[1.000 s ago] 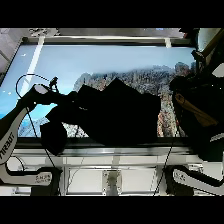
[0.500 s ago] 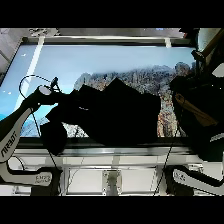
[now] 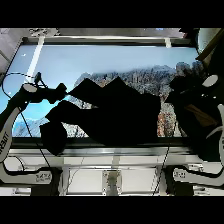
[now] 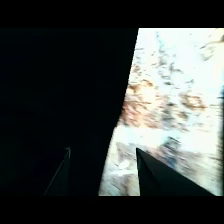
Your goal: Fold the clothes and pants, and hang the long-sleeved shirts on hangers.
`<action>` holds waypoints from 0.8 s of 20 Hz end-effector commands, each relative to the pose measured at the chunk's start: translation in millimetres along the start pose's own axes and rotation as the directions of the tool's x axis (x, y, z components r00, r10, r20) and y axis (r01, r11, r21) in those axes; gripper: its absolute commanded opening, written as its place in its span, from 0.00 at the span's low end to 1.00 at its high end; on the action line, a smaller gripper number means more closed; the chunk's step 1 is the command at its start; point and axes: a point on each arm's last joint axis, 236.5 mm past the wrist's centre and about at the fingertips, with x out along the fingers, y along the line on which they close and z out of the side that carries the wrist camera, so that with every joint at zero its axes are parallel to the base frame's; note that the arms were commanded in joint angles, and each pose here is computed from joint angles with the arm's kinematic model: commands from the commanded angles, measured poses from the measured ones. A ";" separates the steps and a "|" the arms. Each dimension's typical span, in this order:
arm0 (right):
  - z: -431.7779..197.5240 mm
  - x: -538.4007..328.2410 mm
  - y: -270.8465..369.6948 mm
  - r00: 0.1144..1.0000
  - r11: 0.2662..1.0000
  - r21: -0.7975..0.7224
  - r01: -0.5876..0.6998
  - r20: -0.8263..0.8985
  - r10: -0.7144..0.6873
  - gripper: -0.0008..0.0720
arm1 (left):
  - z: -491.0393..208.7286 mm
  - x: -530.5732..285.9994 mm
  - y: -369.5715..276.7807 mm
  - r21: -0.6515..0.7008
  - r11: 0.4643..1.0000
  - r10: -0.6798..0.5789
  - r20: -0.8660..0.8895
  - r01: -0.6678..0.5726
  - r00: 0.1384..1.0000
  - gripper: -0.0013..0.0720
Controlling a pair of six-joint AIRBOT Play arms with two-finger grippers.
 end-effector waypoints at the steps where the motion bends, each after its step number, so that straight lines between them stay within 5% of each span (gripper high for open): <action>1: 4.2 43.5 10.6 0.990 0.986 0.091 -0.139 -0.007 0.140 0.65 | 46.9 -14.1 8.4 -0.013 1.000 0.010 0.156 -0.009 0.988 0.03; 9: 44.5 63.7 10.9 0.973 0.969 0.145 -0.201 0.142 0.181 0.65 | 167.7 -107.7 50.9 -0.053 0.998 0.055 0.465 -0.034 0.883 0.03; 16: 44.9 64.0 12.1 0.973 0.968 0.145 -0.202 0.143 0.182 0.65 | 165.0 -125.1 100.4 -0.078 0.988 0.151 0.429 -0.130 0.890 0.03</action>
